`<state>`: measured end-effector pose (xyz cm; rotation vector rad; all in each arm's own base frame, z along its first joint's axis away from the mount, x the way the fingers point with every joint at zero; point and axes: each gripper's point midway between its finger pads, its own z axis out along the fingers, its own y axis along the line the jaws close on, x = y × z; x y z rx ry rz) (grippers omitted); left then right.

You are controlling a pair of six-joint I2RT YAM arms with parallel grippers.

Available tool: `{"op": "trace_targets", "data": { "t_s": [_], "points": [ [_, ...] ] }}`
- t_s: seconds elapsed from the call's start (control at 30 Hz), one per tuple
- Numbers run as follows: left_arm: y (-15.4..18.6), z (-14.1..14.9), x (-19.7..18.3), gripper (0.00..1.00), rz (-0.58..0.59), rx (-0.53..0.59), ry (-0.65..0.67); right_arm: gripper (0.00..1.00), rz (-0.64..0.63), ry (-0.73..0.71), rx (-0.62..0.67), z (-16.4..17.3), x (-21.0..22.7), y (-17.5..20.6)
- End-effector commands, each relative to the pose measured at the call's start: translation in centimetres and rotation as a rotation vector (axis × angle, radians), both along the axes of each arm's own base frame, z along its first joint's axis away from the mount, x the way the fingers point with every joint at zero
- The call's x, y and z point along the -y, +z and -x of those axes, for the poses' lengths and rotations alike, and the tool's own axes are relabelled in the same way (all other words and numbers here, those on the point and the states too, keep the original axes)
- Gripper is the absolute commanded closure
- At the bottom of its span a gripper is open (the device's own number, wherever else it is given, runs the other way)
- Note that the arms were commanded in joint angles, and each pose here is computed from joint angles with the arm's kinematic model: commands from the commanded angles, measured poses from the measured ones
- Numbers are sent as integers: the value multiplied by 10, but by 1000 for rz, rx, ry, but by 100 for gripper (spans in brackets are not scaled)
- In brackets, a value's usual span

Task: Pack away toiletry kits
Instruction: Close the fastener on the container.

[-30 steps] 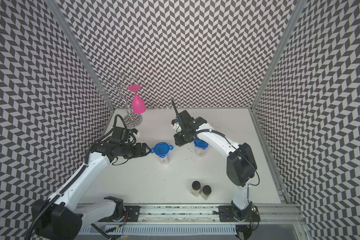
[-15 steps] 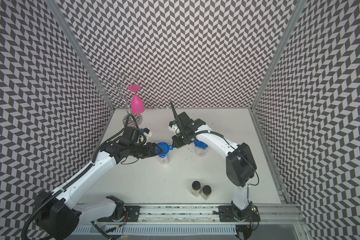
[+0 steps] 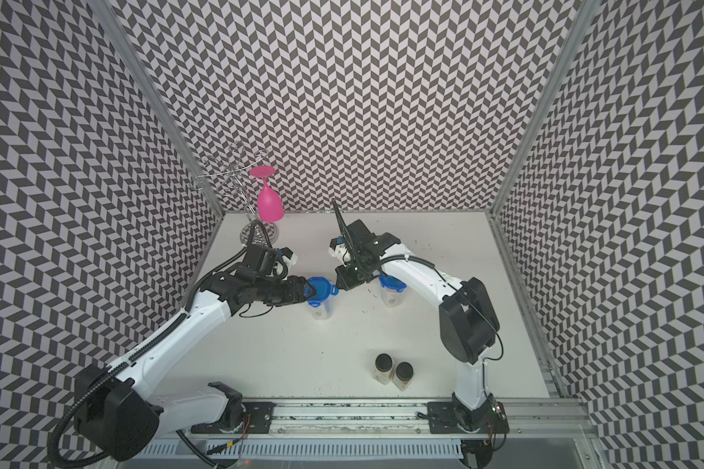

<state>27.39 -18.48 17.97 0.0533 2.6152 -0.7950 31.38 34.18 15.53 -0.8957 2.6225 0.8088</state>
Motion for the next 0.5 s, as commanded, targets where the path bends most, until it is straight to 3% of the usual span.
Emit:
{"op": "trace_targets", "data": {
  "t_s": [0.0,0.47],
  "points": [
    [4,-4,-11,39,-42,14,18,85,-25,14,10,-1,-9,-2],
    [14,-22,-19,41,-72,47,23,85,23,-13,59,-5,2,11]
  ]
}}
